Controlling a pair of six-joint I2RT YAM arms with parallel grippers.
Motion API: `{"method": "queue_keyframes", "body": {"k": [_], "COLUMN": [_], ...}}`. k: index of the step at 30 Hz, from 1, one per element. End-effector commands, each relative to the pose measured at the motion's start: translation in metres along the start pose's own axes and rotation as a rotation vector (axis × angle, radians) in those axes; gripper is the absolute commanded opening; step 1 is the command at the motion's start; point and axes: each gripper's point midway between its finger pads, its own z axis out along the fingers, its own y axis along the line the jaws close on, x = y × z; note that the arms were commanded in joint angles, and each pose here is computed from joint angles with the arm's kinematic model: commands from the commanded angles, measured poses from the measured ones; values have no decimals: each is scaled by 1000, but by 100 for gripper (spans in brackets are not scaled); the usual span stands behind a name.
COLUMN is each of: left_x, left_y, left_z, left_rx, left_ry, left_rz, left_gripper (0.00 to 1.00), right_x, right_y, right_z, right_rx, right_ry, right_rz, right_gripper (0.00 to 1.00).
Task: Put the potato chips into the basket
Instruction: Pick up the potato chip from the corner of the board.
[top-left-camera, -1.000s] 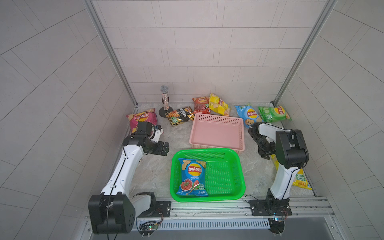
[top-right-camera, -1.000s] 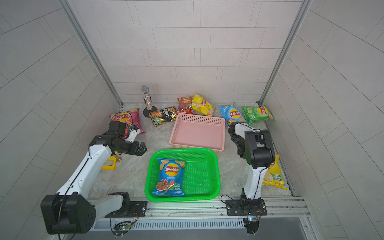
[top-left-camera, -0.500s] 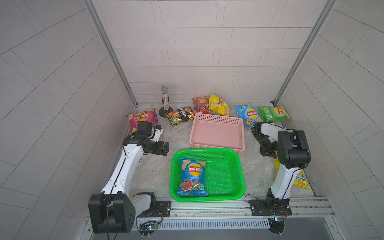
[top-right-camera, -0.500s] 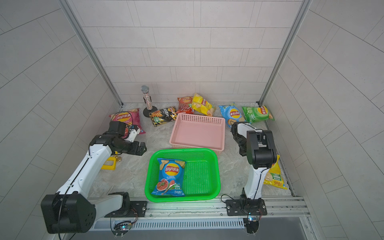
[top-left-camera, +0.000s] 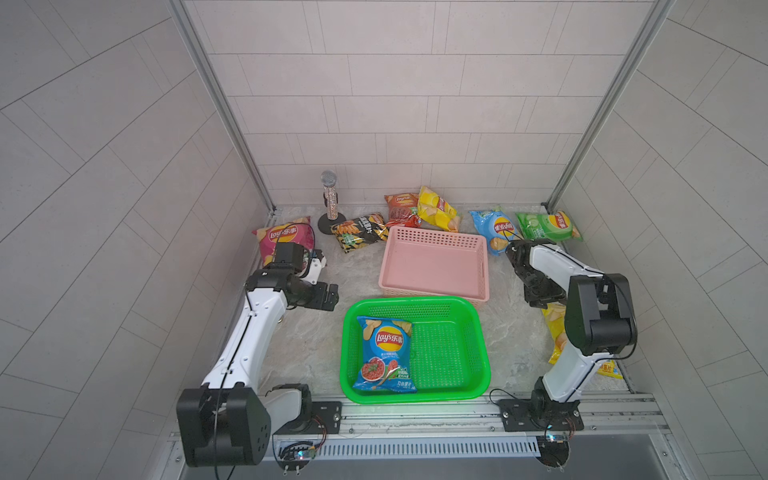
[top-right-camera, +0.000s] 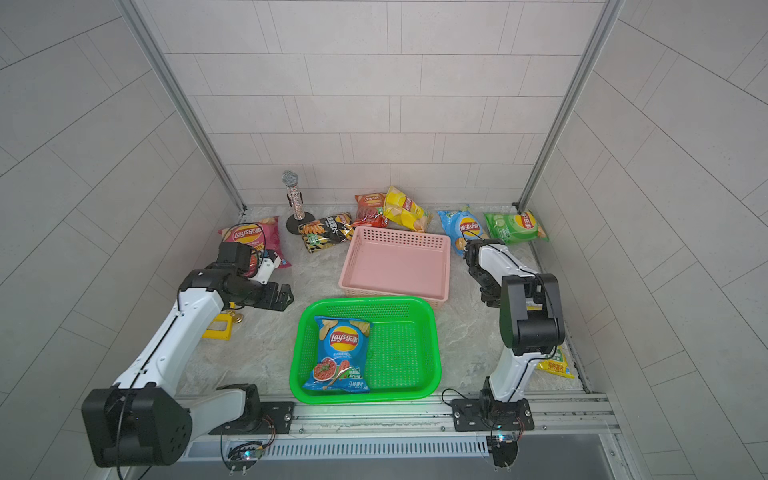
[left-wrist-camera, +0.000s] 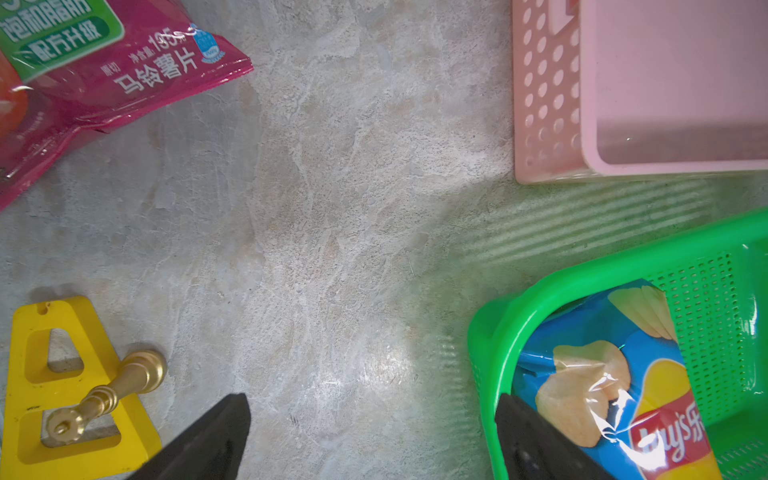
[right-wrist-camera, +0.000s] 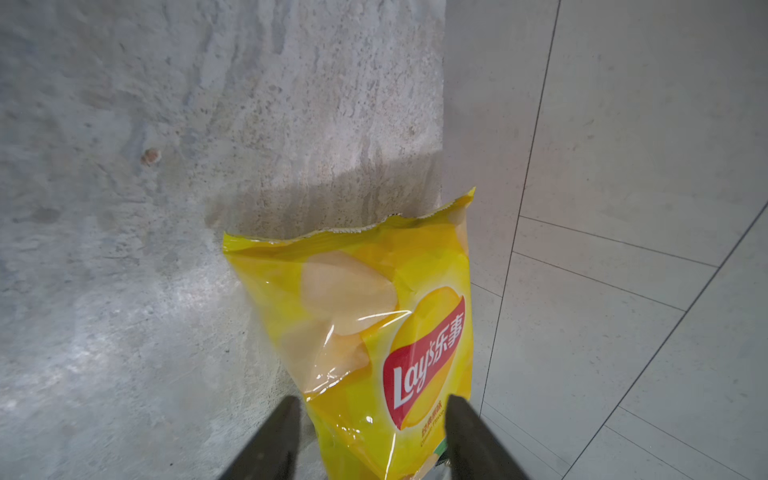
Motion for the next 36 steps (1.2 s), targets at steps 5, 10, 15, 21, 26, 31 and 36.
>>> {"method": "queue_keyframes", "body": {"k": [5, 10, 15, 21, 26, 31, 36], "left_x": [-2, -2, -2, -2, -2, -2, -2], "left_y": [-4, -5, -4, -4, -3, -3, -3], "left_z": [-5, -5, -6, -5, -5, -5, -5], "left_rx": [16, 18, 14, 12, 8, 7, 6], "left_ry": [-1, -2, -2, -1, 0, 0, 0], "left_rz": [8, 8, 10, 9, 8, 8, 8], "left_gripper": [100, 100, 100, 100, 100, 100, 100], "right_x": [5, 5, -1, -12, -16, -14, -6], "right_y": [16, 19, 9, -6, -18, -36, -48], "right_z": [41, 43, 30, -10, -52, -75, -101], "right_rx": [41, 29, 40, 43, -32, -79, -169], "right_ry": [148, 147, 95, -18, -137, -208, -303], "right_rz": [-74, -72, -51, -20, 43, 111, 180], "right_gripper": [75, 36, 16, 14, 11, 11, 9]}}
